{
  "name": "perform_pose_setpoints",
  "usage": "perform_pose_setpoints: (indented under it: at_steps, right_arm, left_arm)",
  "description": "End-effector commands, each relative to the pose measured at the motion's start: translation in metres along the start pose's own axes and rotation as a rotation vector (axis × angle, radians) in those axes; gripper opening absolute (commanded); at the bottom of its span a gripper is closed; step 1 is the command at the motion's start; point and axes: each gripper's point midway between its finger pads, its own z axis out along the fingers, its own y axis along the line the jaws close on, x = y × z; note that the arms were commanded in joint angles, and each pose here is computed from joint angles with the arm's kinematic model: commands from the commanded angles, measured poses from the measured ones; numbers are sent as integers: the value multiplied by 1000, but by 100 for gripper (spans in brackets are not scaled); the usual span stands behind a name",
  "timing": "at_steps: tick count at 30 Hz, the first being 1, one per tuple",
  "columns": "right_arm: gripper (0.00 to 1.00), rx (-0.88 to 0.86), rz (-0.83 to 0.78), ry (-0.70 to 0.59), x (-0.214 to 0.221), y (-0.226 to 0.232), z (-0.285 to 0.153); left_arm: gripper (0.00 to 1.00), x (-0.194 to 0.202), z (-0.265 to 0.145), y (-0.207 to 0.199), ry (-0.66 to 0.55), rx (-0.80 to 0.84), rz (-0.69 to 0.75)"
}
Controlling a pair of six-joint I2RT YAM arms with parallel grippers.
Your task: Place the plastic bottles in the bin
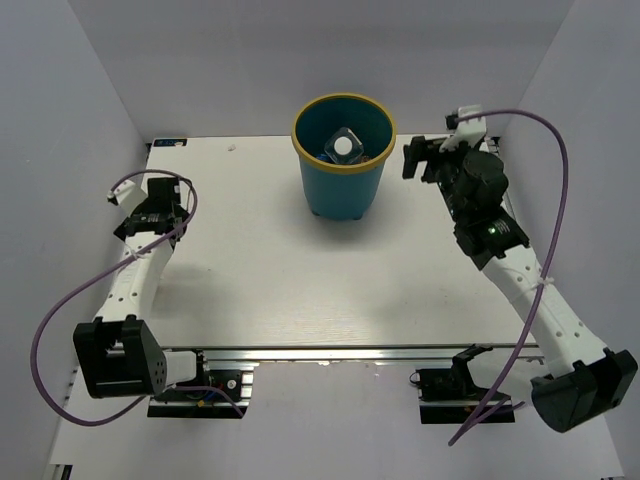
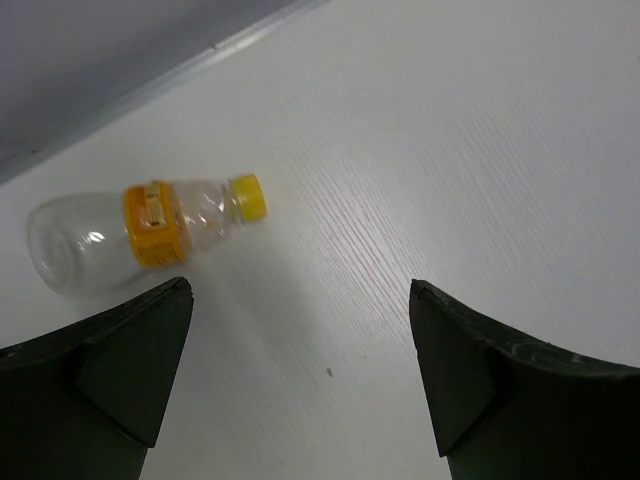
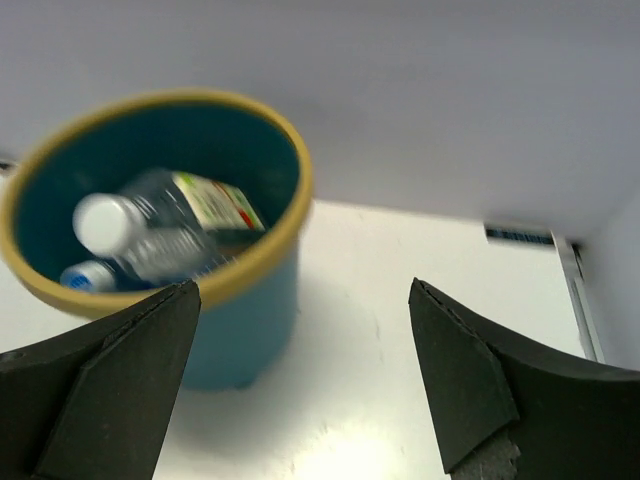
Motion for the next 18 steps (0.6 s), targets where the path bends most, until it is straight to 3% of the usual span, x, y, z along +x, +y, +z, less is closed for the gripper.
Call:
perform_pose_setpoints:
  at_steps: [1, 7, 12, 18]
  right_arm:
    - [89, 133, 51, 25, 19, -27, -22]
    - [89, 170, 106, 21, 28, -36, -46]
    - [89, 97, 154, 6, 23, -23, -53]
    - [89, 92, 193, 45, 29, -21, -58]
  left_arm:
    - [98, -29, 12, 27, -58, -114, 82]
    - [98, -18, 54, 59, 18, -191, 18]
    - [98, -14, 66, 71, 14, -227, -74]
    - [98, -6, 86, 114, 47, -319, -204]
